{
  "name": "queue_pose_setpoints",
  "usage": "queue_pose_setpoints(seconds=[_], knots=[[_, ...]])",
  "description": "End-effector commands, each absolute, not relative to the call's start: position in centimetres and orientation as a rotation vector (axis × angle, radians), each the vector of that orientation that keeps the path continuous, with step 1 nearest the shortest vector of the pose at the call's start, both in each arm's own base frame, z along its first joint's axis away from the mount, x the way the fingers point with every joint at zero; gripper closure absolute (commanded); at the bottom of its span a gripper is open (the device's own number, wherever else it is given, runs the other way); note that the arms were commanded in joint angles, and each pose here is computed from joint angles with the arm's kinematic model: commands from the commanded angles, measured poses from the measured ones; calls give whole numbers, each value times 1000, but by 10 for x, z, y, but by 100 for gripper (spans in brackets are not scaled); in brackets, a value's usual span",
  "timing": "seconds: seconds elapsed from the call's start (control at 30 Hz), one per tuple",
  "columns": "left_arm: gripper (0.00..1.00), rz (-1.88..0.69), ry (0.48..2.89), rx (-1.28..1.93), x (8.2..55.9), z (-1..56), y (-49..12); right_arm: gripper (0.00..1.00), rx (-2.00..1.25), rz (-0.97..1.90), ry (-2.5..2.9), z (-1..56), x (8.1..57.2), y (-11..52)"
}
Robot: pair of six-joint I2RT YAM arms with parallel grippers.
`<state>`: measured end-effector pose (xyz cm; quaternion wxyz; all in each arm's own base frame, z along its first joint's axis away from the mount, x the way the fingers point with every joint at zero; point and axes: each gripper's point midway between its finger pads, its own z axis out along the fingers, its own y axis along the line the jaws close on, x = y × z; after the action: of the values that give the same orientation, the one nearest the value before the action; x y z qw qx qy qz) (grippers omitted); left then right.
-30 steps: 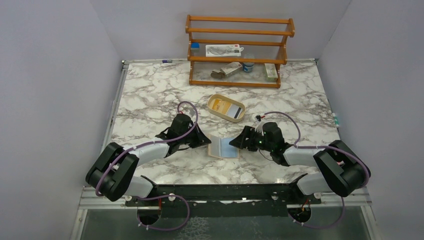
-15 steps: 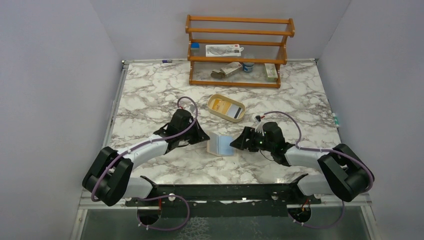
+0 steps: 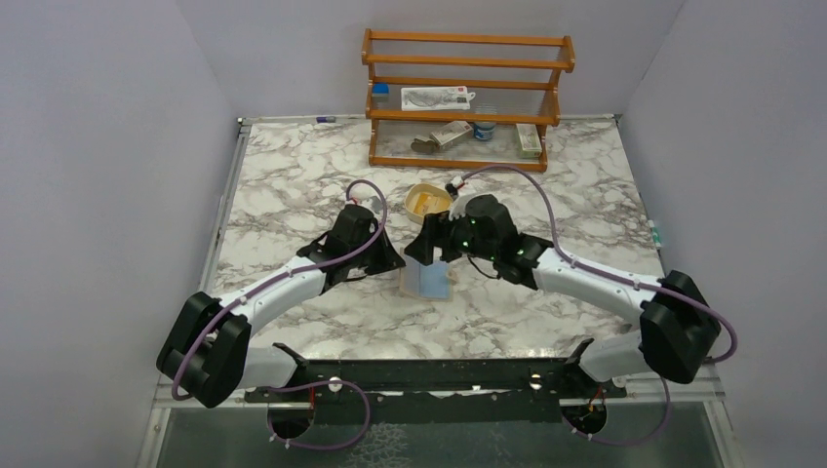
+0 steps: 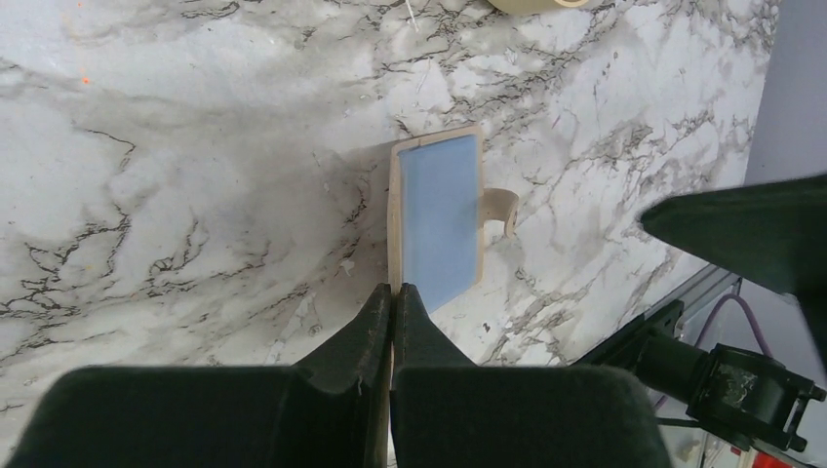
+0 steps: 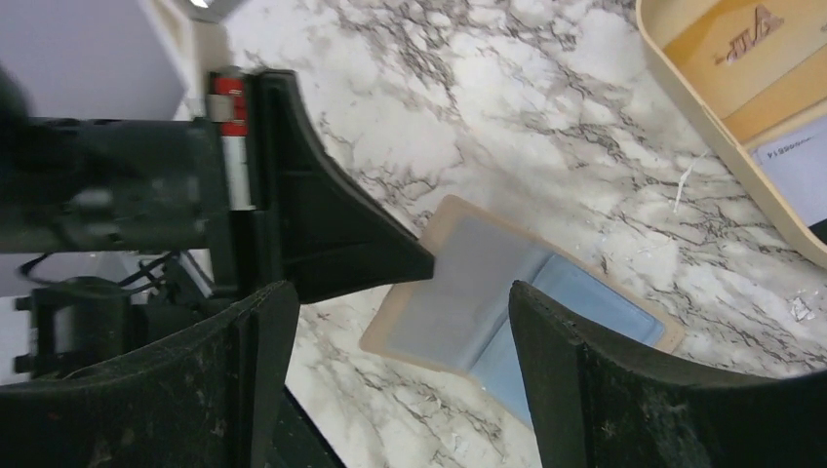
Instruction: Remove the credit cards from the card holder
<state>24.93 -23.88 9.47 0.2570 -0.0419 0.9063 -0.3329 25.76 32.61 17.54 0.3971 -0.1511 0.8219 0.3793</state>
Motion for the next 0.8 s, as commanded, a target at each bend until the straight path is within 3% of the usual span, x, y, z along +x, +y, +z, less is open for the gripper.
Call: queue_pose_setpoints(seconds=[0.0, 0.23, 0.77], knots=[[100, -879, 2435, -92, 249, 98, -236, 17, -370, 819, 2278, 116, 262, 324], [100, -880, 2437, -62, 245, 96, -237, 23, -364, 839, 2343, 86, 269, 343], [100, -891, 2446, -40, 241, 91, -239, 24, -348, 833, 2332, 85, 281, 353]])
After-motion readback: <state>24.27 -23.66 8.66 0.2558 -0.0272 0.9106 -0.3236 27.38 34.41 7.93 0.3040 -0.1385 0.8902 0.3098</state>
